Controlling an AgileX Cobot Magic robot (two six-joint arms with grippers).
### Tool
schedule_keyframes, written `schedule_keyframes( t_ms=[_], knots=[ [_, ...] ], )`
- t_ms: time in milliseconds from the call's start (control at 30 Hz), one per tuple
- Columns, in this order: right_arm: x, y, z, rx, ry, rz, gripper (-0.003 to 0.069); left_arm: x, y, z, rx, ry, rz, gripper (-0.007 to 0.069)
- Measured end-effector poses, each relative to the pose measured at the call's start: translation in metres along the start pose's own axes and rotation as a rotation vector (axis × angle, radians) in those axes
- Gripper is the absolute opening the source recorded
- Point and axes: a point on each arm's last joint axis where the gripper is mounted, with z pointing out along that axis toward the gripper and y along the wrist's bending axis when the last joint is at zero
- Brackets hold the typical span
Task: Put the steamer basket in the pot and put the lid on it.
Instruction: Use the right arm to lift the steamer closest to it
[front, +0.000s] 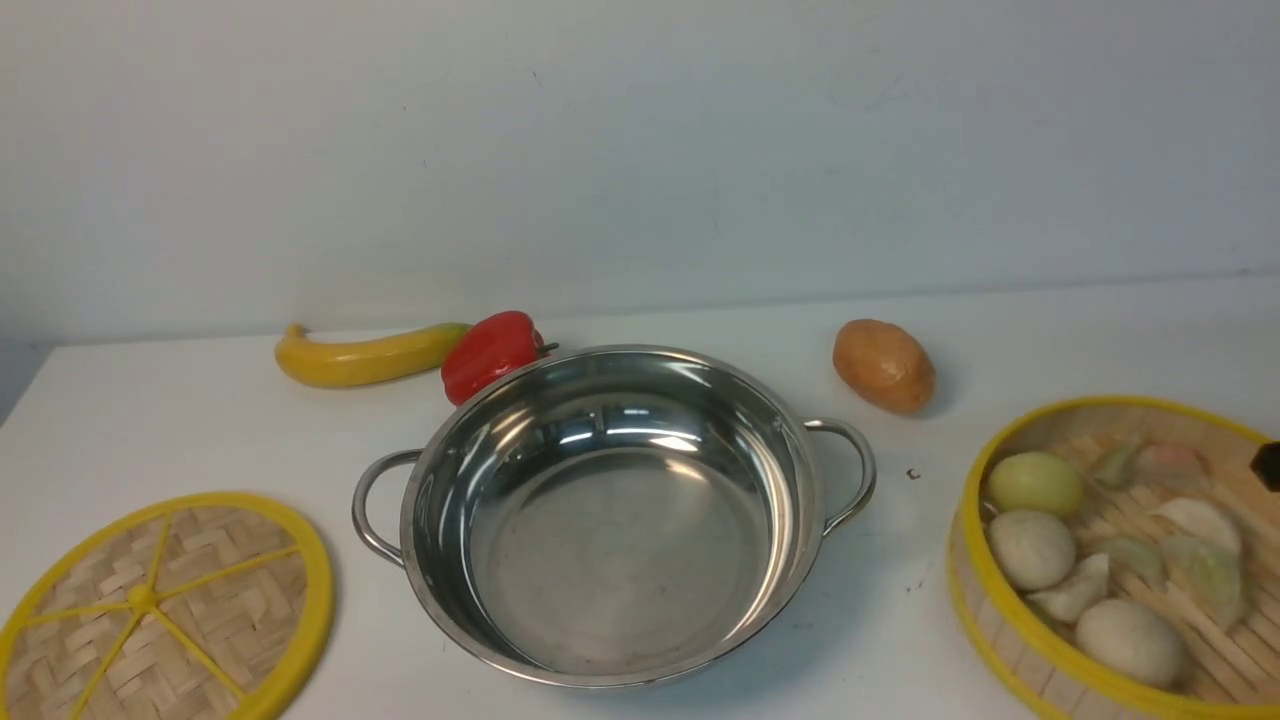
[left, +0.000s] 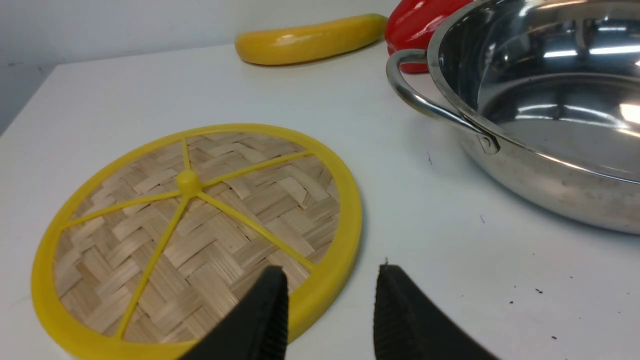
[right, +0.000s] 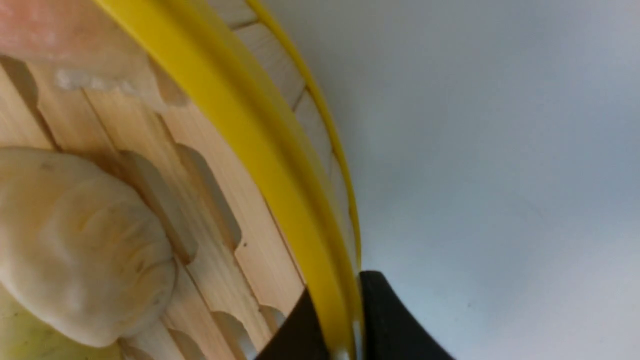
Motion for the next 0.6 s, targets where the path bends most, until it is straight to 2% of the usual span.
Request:
schedule_keyframes(
  t_ms=[200, 400, 567, 600],
  knots=[
    [-0.010, 0.004, -0.015, -0.049, -0.051, 0.025, 0.0025, 0.000, 0.000, 0.000, 0.000, 0.000, 0.000, 0.0238],
    [-0.028, 0.012, -0.040, -0.043, -0.146, -0.005, 0.0025, 0.000, 0.000, 0.000, 0.000, 0.000, 0.000, 0.0238],
    [-0.043, 0.035, -0.061, -0.029, -0.218, -0.073, 0.0025, 0.000, 0.000, 0.000, 0.000, 0.000, 0.000, 0.0238],
    [-0.047, 0.047, -0.066, -0.031, -0.235, -0.097, 0.0025, 0.000, 0.000, 0.000, 0.000, 0.000, 0.000, 0.0238]
  ],
)
